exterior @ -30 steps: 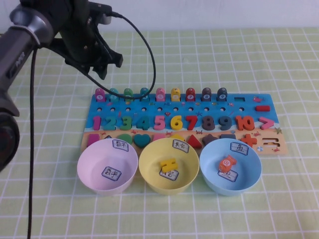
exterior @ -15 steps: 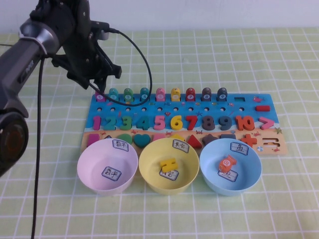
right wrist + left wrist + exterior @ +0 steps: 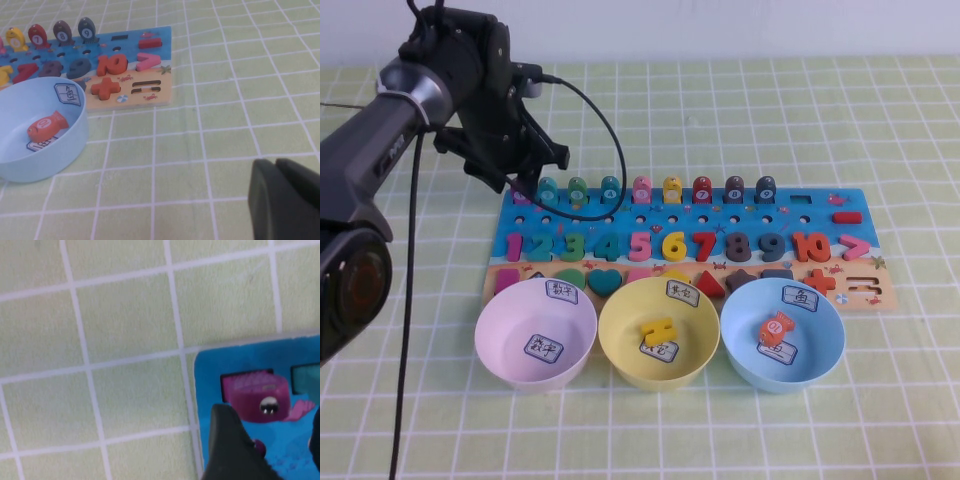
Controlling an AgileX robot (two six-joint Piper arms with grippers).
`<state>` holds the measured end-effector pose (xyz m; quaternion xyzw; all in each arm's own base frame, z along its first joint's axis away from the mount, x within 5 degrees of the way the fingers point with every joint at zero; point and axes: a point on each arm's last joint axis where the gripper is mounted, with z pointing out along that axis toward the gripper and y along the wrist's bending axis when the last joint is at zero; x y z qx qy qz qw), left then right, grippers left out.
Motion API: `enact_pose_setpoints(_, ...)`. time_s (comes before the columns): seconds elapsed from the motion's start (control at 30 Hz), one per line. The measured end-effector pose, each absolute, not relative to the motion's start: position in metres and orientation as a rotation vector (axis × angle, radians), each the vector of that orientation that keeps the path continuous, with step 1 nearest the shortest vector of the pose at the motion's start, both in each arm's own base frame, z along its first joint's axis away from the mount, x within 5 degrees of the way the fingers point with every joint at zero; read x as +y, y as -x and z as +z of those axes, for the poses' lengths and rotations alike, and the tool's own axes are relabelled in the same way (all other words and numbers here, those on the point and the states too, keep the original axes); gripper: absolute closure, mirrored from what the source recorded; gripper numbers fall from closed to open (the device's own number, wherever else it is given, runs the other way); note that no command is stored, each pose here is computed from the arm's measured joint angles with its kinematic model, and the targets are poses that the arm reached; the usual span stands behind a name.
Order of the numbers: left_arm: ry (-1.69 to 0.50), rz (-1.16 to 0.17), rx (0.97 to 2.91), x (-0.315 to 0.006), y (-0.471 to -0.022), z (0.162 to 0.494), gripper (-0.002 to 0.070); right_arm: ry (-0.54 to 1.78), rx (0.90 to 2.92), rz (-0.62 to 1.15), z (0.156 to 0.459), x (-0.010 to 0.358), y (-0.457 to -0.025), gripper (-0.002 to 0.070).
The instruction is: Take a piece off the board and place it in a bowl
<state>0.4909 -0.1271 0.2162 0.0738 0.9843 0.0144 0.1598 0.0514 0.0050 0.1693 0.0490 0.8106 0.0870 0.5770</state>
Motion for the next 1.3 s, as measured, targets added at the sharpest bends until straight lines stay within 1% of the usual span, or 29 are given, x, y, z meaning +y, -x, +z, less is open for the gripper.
enact_pose_setpoints(0.37,-0.182,0.016,2.752,-0.129,-0.496,0.218,0.0370,-0.115,1.897,0.204,0.169,0.005,-0.051,0.0694)
enact_pose_setpoints(0.53,-0.175,0.015,2.752,-0.128,-0.496,0.218,0.0370,-0.115,1.897,0.204,0.169,0.005,-0.051,0.0694)
enact_pose_setpoints(0.77,-0.127,0.016,2.754,-0.118,-0.499,0.218,0.0370,-0.115,1.897,0.204,0.169,0.005,-0.051,0.0694)
enact_pose_setpoints(1.3,-0.126,-0.006,2.769,-0.120,-0.499,0.214,0.0370,-0.115,1.897,0.204,0.169,0.005,-0.051,0.0694)
